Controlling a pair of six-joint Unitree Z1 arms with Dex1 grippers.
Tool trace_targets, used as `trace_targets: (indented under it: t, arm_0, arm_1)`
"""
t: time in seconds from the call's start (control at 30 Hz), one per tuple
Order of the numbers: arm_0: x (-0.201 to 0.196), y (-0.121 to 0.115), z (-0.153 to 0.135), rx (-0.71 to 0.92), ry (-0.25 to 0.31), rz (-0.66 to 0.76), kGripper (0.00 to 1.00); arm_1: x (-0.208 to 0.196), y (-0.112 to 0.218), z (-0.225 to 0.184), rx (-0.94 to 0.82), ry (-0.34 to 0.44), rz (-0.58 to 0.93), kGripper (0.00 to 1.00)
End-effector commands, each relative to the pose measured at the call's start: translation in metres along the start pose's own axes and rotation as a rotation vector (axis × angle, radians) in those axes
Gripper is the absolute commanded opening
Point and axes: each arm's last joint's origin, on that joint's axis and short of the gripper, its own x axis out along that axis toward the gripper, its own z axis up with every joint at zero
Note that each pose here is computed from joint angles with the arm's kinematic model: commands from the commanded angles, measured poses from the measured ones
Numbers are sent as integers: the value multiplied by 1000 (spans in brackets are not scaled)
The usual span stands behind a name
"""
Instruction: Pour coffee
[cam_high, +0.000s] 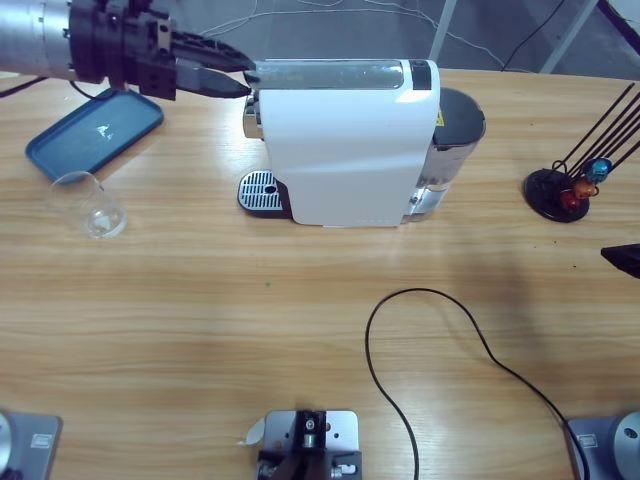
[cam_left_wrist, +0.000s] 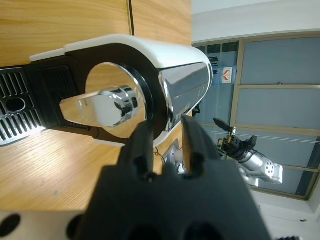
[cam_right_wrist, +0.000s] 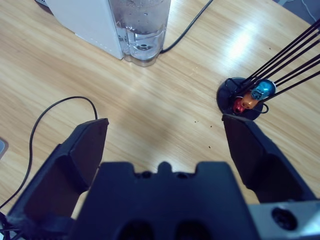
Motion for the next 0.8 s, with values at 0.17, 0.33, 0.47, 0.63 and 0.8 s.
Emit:
trace_targets:
  t: [0.17, 0.33, 0.47, 0.63, 0.8]
  arm_0:
    - [7, 2, 7, 64, -16, -4, 0]
    - [9, -14, 2, 101, -10, -50, 0]
    - [2, -38, -6, 142, -24, -92, 0]
    - [-6, -74, -6, 225, -60, -147, 0]
    - [-8, -101, -4, 261, -74, -179, 0]
  arm_1:
    - [3, 1, -3, 0, 18, -4, 1000]
    - [2, 1, -3, 0, 17, -3, 1000]
    - [2, 1, -3, 1, 17, -2, 1000]
    - [3, 1, -2, -2, 22, -4, 1000]
    - [4, 1, -2, -3, 25, -6, 1000]
